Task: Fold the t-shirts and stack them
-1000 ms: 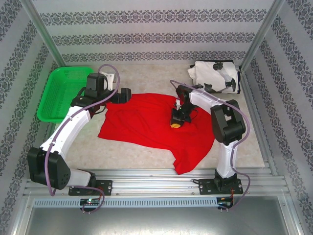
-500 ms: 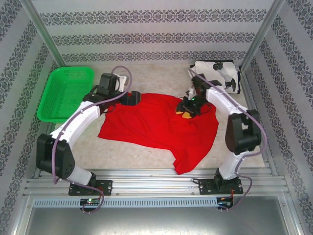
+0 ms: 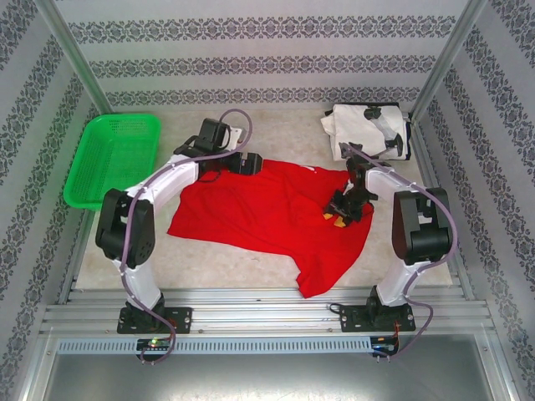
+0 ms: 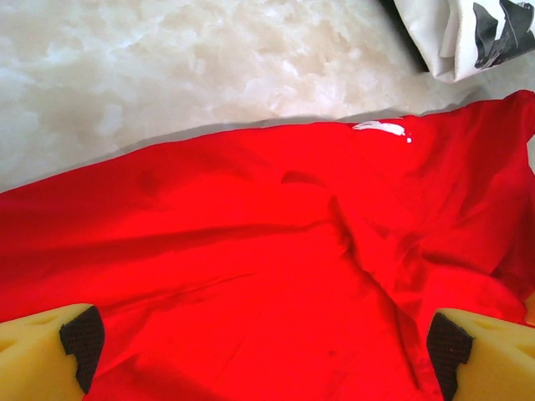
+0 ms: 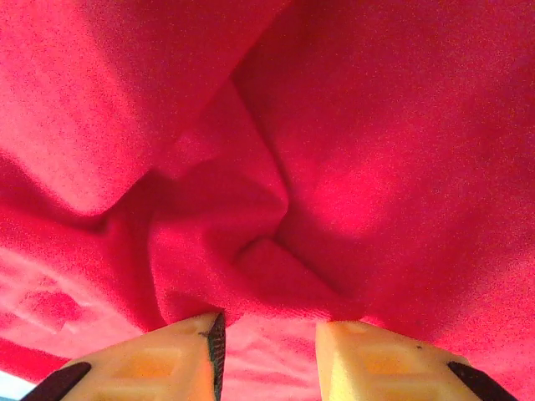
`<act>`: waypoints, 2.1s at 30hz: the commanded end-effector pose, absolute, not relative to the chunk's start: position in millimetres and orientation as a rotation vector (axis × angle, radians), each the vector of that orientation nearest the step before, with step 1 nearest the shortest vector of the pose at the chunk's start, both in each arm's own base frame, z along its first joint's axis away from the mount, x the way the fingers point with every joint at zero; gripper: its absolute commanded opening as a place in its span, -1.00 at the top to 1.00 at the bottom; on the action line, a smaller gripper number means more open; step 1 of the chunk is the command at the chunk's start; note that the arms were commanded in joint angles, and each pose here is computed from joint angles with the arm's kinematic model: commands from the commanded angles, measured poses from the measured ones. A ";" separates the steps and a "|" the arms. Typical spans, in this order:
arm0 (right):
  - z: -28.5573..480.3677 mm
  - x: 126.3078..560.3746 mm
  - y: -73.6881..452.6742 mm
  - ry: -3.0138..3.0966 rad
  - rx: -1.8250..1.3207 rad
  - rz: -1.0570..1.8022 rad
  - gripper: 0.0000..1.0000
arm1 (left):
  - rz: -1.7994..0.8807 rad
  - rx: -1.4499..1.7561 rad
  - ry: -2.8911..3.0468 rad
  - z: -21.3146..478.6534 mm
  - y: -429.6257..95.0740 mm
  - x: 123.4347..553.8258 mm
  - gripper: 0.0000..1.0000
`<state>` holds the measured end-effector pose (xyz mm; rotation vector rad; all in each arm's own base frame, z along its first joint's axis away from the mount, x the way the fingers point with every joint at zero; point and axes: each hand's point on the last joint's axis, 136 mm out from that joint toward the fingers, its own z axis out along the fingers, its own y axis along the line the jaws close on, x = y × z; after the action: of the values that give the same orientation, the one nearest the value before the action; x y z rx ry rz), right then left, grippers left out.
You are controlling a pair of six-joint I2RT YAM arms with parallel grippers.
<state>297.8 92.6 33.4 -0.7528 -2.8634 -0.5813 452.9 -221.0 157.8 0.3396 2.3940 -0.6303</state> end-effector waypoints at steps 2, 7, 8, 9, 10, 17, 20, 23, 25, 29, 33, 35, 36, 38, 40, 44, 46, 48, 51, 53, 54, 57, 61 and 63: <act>31.8 305.4 75.4 -2.909 -0.844 -0.526 0.29 | -0.663 0.386 2.321 163.8 -240.7 470.4 -1.00; 20.7 308.8 73.0 -2.917 -0.872 -0.539 0.37 | -0.663 0.377 2.340 142.3 -250.1 486.2 -1.00; 17.7 312.1 74.3 -2.913 -0.887 -0.561 0.45 | -0.661 0.372 2.347 137.0 -250.5 489.1 -1.00; 16.9 316.7 77.2 -2.916 -0.896 -0.596 0.54 | -0.661 0.371 2.352 132.7 -252.0 491.6 -1.00; 16.9 319.5 79.2 -2.917 -0.904 -0.618 0.62 | -0.654 0.367 2.360 127.5 -251.3 493.7 -1.00; 30.2 308.6 70.2 -2.933 -0.967 -0.633 1.00 | -0.586 0.343 2.439 88.0 -243.4 494.7 -1.00; 38.8 295.0 68.3 -2.926 -0.979 -0.624 1.00 | -0.537 0.321 2.479 74.6 -234.4 491.6 -1.00; 43.5 279.9 65.3 -2.916 -1.008 -0.597 1.00 | -0.506 0.310 2.509 64.4 -228.6 489.1 -1.00; 45.1 273.5 66.0 -2.903 -1.027 -0.604 1.00 | -0.489 0.306 2.537 56.9 -225.5 486.0 -1.00; 45.6 259.4 65.0 -2.876 -1.056 -0.583 1.00 | -0.468 0.297 2.573 45.3 -220.4 479.8 -1.00; 53.1 245.9 64.9 -2.869 -1.076 -0.587 1.00 | -0.456 0.298 2.596 39.1 -217.3 474.8 -1.00; 56.5 237.8 66.6 -2.855 -1.087 -0.597 1.00 | -0.450 0.297 2.606 36.0 -215.8 472.9 -1.00; 58.5 233.7 66.6 -2.856 -1.093 -0.598 1.00 | -0.448 0.296 2.610 35.2 -214.5 472.1 -1.00; 60.7 227.1 65.8 -2.856 -1.107 -0.598 1.00 | -0.444 0.294 2.622 31.3 -212.9 470.2 -1.00; 57.3 220.2 63.8 -2.850 -1.123 -0.579 1.00 | -0.441 0.292 2.634 27.6 -211.6 468.3 -1.00; 47.5 214.3 64.6 -2.828 -1.123 -0.568 1.00 | -0.439 0.289 2.654 20.7 -210.3 465.8 -1.00; 41.9 211.1 67.2 -2.813 -1.091 -0.563 1.00 | -0.436 0.289 2.664 19.2 -209.7 464.0 -0.99; 32.4 201.3 66.4 -2.773 -1.074 -0.514 1.00 | -0.437 0.292 2.666 19.3 -209.8 463.2 -0.99; 24.8 195.6 61.4 -2.746 -1.106 -0.470 1.00 | -0.438 0.290 2.663 22.5 -209.2 463.8 -0.99; 27.8 203.6 59.5 -2.777 -1.122 -0.485 0.85 | -0.449 0.294 2.657 26.1 -211.3 463.8 -0.99; 30.7 207.6 60.3 -2.786 -1.116 -0.499 0.80 | -0.457 0.295 2.656 27.1 -212.4 463.9 -0.99; 40.5 214.5 57.2 -2.813 -1.065 -0.468 0.44 | -0.488 0.295 2.645 34.9 -216.6 465.0 -0.99; 68.5 242.6 46.6 -2.973 -1.096 -0.481 0.13 | -0.574 0.283 2.596 61.3 -227.5 471.0 -1.00; 79.1 259.6 44.5 -3.046 -1.088 -0.511 0.11 | -0.626 0.276 2.557 81.2 -234.4 475.0 -1.00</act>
<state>238.9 56.2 60.4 -1.0780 -2.9256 -0.5255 472.6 -225.7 42.7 0.2983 2.6007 -0.5291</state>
